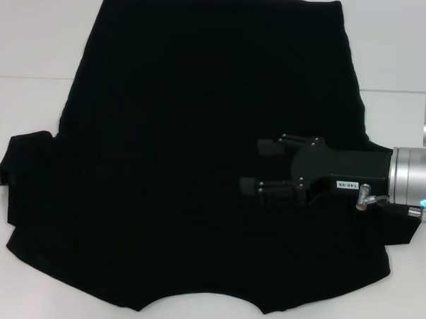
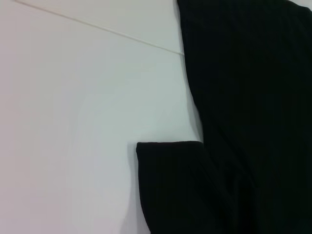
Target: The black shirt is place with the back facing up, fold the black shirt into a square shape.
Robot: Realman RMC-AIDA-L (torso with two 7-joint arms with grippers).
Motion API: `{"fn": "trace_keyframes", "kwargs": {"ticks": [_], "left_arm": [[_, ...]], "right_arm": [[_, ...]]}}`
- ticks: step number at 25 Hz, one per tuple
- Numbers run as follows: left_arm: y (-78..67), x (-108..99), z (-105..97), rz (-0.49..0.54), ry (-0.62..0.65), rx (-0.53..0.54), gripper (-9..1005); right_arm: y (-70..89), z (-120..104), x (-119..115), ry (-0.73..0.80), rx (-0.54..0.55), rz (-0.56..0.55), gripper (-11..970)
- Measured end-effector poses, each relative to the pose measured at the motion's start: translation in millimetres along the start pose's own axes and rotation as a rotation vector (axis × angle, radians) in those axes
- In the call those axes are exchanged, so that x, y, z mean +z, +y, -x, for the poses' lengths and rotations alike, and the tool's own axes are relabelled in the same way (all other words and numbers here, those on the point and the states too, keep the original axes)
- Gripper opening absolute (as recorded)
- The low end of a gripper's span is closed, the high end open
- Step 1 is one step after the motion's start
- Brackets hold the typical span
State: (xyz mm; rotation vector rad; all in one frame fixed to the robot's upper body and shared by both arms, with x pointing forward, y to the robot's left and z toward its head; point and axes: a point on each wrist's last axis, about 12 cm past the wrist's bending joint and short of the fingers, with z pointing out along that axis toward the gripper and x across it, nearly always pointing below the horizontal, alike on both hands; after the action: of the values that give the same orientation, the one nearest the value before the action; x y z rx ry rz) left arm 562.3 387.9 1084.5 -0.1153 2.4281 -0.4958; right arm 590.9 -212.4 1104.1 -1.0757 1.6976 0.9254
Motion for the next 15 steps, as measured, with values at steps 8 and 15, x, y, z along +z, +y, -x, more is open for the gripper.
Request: {"fn": "trace_keyframes", "kwargs": {"ticks": [8, 15], "left_arm": [[-1.1, 3, 5, 0.014, -0.009, 0.018, 19], [4.4, 2, 12, 0.068, -0.053, 0.034, 2]], "right_arm": [[-0.4, 1, 0, -0.015, 0.011, -0.007, 928], [1.1, 1, 2, -0.037, 0.026, -0.009, 929]]}}
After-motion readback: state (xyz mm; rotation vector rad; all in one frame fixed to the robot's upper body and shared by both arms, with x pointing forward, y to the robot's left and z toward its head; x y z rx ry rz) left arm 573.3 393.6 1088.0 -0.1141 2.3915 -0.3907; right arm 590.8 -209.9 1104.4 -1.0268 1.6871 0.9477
